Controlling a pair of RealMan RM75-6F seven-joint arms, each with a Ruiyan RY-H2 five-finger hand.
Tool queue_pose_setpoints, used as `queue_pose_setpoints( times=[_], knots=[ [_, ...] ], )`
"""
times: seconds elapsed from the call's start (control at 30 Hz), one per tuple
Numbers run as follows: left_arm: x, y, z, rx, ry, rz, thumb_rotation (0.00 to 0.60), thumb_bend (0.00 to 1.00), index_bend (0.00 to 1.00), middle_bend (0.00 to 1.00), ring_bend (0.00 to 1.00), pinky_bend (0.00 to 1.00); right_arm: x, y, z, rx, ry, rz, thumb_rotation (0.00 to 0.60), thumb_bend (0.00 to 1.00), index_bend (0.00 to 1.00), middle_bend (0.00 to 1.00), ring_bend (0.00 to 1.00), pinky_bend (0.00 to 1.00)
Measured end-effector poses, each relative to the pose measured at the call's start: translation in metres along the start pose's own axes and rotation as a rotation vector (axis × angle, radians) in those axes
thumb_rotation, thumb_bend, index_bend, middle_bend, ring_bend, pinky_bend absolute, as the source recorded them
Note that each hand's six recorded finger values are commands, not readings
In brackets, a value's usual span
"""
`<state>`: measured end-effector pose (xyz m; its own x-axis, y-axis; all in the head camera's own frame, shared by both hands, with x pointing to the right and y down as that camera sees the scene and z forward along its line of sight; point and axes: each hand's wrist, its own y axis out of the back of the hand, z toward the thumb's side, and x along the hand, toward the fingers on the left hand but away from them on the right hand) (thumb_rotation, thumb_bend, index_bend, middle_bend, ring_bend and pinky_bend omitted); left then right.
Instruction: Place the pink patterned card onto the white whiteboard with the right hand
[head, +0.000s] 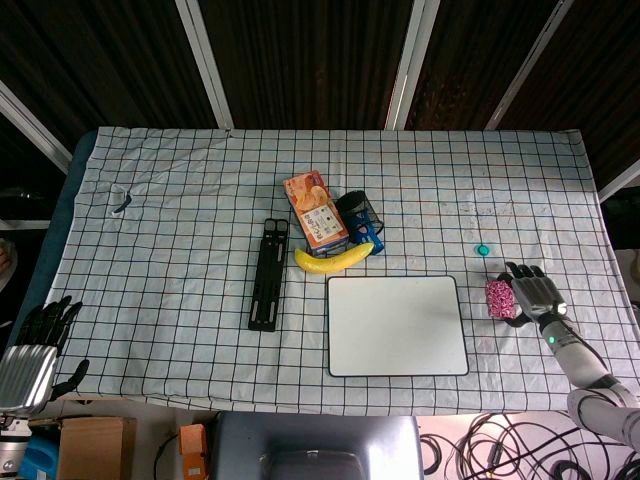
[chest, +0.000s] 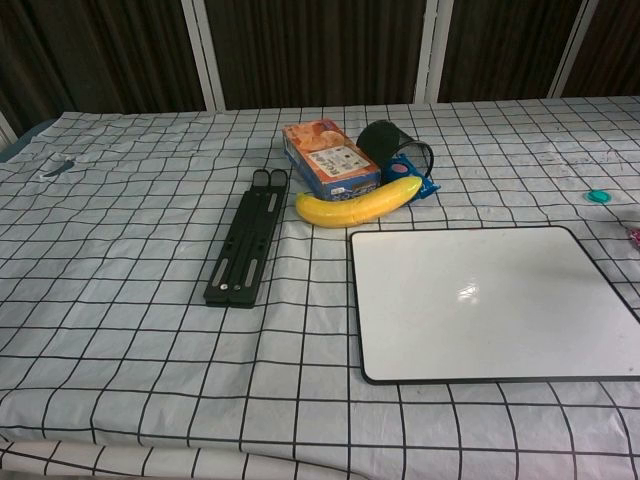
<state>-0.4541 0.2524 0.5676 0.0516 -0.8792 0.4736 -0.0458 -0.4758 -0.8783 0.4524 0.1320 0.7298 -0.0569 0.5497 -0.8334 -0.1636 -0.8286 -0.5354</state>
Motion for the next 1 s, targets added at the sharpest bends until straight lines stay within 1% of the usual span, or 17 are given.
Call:
queue_pose_setpoints(
  times=[0.07, 0.27, 0.43, 0.57, 0.67, 0.73, 0.87, 1.0],
  knots=[
    [0.0, 0.0, 0.0, -0.001, 0.0, 0.001, 0.6, 0.33, 0.0, 0.0, 0.0, 0.0, 0.001, 0.002, 0.0, -0.002, 0.001, -0.008, 0.6, 0.18, 0.31, 0.0, 0.0, 0.0],
    [0.0, 0.0, 0.0, -0.003, -0.003, 0.0, 0.6, 0.33, 0.0, 0.0, 0.0, 0.0, 0.013, 0.022, 0.006, -0.036, 0.03, -0.08, 0.6, 0.18, 0.3, 0.0, 0.0, 0.0],
    [0.0, 0.001, 0.001, -0.004, -0.007, 0.002, 0.6, 0.33, 0.0, 0.0, 0.0, 0.0, 0.023, 0.04, 0.029, -0.059, 0.095, -0.121, 0.6, 0.18, 0.28, 0.0, 0.0, 0.0],
    [0.0, 0.001, 0.001, -0.002, -0.006, 0.005, 0.6, 0.33, 0.0, 0.0, 0.0, 0.0, 0.032, 0.05, 0.063, -0.044, 0.176, -0.146, 0.6, 0.18, 0.27, 0.0, 0.0, 0.0],
    [0.0, 0.001, 0.001, 0.0, -0.009, 0.002, 0.6, 0.33, 0.0, 0.0, 0.0, 0.0, 0.038, 0.055, 0.092, 0.001, 0.243, -0.164, 0.6, 0.18, 0.26, 0.0, 0.0, 0.0],
    [0.0, 0.0, 0.002, 0.001, -0.01, 0.001, 0.6, 0.33, 0.0, 0.0, 0.0, 0.0, 0.041, 0.057, 0.112, 0.049, 0.283, -0.172, 0.6, 0.18, 0.26, 0.0, 0.0, 0.0],
    [-0.001, 0.0, 0.002, 0.004, -0.012, 0.003, 0.6, 0.33, 0.0, 0.0, 0.0, 0.0, 0.044, 0.053, 0.149, 0.145, 0.346, -0.176, 0.6, 0.18, 0.25, 0.0, 0.0, 0.0],
    [-0.003, 0.002, 0.002, 0.0, -0.012, 0.008, 0.6, 0.33, 0.0, 0.0, 0.0, 0.0, 0.044, 0.041, 0.185, 0.218, 0.39, -0.162, 0.6, 0.18, 0.25, 0.0, 0.0, 0.0]
  ],
)
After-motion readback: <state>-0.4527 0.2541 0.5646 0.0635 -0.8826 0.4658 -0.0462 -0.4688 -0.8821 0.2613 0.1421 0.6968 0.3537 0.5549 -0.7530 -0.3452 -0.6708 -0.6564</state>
